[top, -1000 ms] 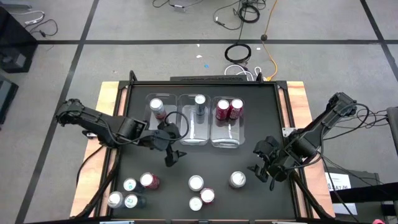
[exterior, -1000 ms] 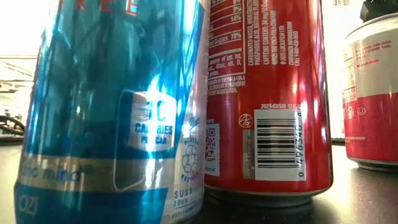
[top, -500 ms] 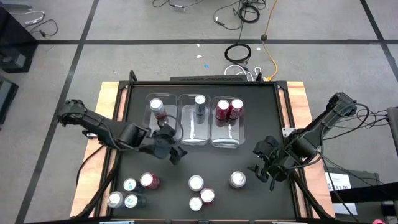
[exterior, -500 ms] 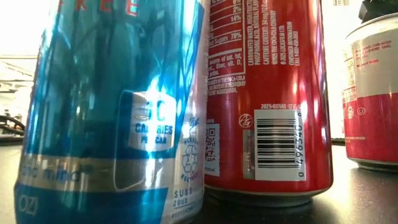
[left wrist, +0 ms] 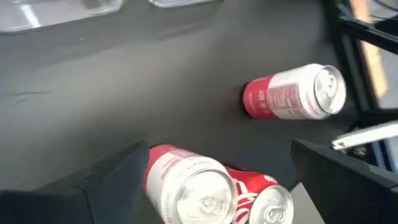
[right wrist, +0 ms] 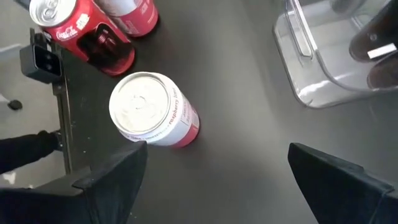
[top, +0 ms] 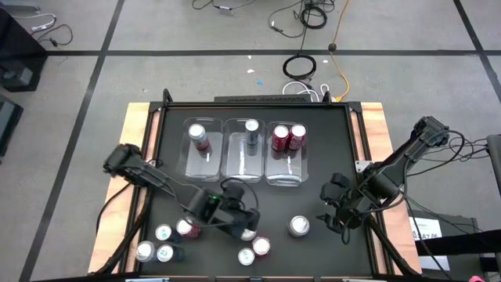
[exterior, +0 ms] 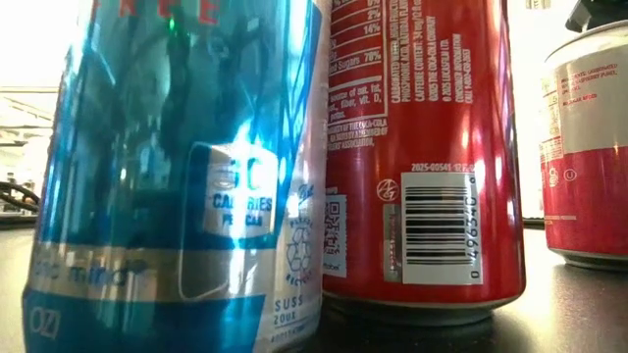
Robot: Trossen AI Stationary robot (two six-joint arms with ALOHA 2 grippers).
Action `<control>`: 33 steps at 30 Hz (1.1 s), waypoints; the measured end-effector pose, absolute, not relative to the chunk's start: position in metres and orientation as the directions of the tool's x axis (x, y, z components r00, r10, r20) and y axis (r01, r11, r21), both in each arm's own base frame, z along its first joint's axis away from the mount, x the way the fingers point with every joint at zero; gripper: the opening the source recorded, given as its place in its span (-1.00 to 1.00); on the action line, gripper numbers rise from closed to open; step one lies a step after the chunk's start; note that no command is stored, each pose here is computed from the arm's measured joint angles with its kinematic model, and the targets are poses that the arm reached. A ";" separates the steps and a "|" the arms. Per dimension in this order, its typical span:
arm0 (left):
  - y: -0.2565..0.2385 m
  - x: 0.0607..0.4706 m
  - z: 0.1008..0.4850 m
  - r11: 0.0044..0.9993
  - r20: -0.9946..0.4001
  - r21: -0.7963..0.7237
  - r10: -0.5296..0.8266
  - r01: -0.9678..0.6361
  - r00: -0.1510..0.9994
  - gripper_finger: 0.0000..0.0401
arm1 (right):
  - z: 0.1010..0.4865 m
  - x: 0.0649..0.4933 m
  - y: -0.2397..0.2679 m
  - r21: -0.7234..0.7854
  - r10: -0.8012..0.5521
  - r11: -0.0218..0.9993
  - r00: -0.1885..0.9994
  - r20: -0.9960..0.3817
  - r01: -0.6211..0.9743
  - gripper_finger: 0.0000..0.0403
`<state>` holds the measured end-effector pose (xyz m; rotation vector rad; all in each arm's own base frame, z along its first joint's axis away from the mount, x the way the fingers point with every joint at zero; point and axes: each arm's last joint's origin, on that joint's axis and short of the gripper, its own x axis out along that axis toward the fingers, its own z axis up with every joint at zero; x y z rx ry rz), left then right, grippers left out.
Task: Sort soda cans
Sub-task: Put the pink soda can into the left transparent bin
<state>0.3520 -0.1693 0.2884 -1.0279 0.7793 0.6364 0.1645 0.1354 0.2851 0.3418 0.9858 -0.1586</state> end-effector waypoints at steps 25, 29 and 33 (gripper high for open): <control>-0.196 0.381 0.299 0.016 -0.935 -0.355 -0.004 -0.935 0.355 0.99 | 0.285 0.164 0.134 0.153 0.012 0.964 0.538 -0.843 0.217 0.90; -0.201 0.387 0.285 -0.003 -0.948 -0.318 -0.029 -0.948 0.318 0.99 | 0.284 0.164 0.134 0.152 0.011 0.964 0.538 -0.843 0.217 0.90; -0.206 0.396 0.269 -0.002 -0.950 -0.307 -0.052 -0.952 0.307 0.99 | 0.284 0.164 0.134 0.151 0.011 0.964 0.537 -0.843 0.218 0.90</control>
